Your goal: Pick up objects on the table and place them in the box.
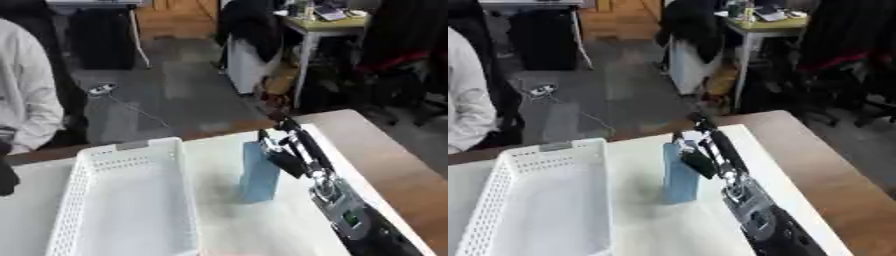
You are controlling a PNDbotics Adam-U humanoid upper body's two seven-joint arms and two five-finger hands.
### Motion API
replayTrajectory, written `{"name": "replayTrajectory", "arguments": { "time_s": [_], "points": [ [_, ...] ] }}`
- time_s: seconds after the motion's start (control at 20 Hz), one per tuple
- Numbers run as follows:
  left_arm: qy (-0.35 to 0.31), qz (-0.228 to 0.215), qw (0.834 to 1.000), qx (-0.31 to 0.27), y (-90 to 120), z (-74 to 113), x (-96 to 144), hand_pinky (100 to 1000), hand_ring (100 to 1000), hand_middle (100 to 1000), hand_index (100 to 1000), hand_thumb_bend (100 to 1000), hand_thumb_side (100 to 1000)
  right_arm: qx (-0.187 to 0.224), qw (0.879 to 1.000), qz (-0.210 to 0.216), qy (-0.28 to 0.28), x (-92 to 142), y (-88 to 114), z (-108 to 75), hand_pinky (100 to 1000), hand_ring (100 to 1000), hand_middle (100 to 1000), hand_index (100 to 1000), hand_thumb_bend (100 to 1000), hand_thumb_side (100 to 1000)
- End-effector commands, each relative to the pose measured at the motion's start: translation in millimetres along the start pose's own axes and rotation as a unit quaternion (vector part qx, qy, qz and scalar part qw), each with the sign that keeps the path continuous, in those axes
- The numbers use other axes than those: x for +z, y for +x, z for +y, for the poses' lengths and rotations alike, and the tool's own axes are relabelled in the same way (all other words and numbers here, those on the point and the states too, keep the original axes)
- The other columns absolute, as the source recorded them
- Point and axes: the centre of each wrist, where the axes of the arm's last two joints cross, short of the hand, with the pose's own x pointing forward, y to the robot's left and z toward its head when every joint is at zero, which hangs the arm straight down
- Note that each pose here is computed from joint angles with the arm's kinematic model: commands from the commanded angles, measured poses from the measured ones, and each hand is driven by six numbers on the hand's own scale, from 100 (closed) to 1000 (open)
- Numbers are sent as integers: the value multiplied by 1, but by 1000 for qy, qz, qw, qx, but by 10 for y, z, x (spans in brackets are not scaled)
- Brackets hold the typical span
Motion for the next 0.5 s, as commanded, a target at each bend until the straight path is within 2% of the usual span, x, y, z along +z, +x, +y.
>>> {"name": "replayTrajectory", "arguments": {
  "time_s": [0.05, 0.5],
  "points": [
    [-9, -14, 1000, -9, 62, 39, -63, 530, 479, 713, 865, 778, 950, 9, 1000, -10, -1, -46, 20, -40, 711, 891, 1000, 981, 203, 854],
    [-10, -15, 1000, -8, 62, 37, -72, 532, 479, 713, 864, 778, 950, 17, 1000, -6, 3, -47, -46, -28, 720, 896, 1000, 986, 196, 858]
  ]
}}
